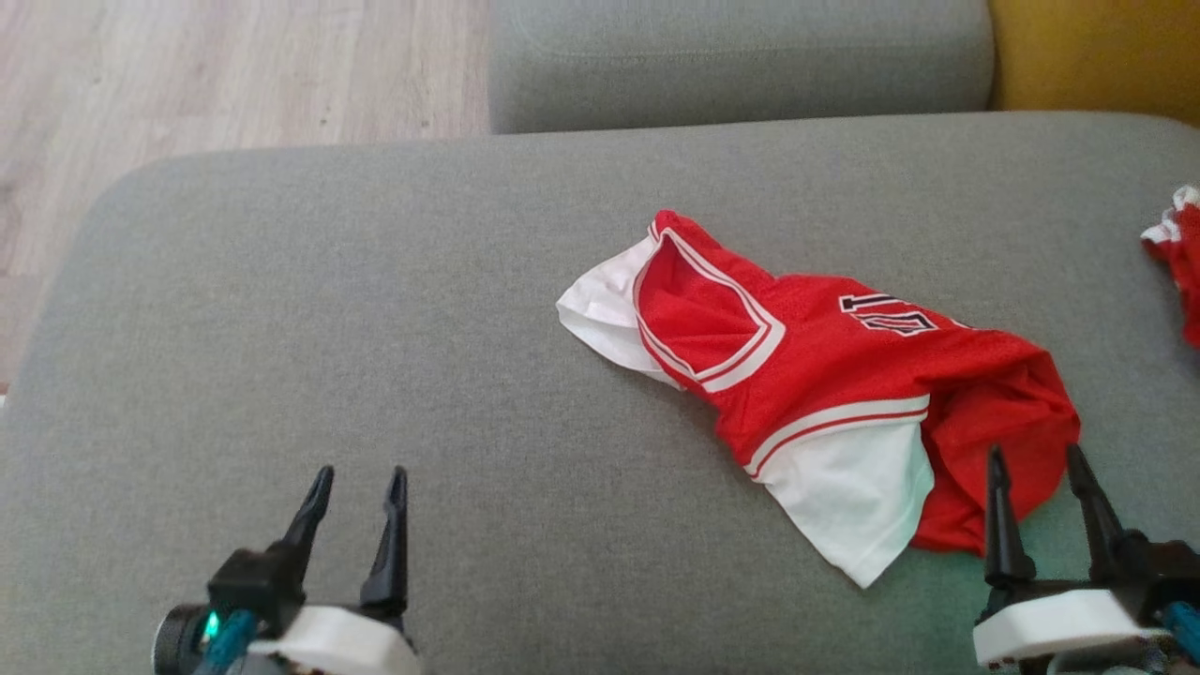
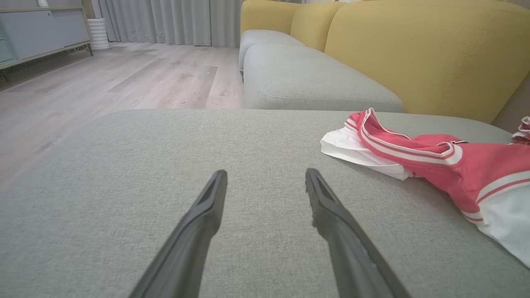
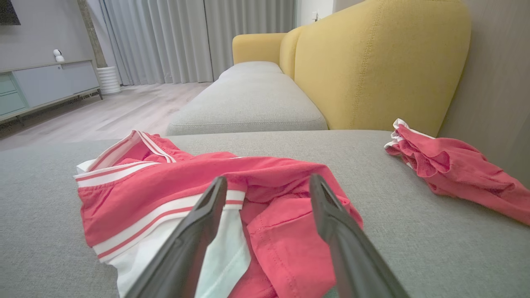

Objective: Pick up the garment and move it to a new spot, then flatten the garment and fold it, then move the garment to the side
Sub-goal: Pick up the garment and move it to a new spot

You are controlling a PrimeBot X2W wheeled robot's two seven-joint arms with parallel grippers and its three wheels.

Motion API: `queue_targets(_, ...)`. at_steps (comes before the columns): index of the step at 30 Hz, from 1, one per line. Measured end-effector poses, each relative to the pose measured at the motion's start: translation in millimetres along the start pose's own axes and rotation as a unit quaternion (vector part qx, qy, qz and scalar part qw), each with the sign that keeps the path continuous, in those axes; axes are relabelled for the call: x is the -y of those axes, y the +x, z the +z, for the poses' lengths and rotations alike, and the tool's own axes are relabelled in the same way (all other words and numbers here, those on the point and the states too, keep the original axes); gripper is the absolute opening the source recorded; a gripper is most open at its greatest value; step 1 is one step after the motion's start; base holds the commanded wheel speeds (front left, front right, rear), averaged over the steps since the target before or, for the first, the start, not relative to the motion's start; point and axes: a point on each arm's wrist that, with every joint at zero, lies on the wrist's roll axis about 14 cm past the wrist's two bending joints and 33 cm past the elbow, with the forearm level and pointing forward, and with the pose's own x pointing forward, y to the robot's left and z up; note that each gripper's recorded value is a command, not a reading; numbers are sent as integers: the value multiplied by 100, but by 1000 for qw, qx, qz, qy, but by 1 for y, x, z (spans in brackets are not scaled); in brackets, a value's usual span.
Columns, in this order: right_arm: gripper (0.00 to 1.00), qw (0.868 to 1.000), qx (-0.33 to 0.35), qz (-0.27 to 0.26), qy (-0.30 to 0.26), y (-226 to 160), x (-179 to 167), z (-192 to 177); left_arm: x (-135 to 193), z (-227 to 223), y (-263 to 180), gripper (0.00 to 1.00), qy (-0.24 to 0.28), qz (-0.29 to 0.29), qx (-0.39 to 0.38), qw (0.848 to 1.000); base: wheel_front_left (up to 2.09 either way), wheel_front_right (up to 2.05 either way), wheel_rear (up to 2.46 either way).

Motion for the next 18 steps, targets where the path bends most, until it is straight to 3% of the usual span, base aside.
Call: queue_targets(18, 100, 1000, -6, 15, 2, -5, -10, -4, -16, -3, -12, 100, -13, 10, 9, 1000, 0, 0, 0)
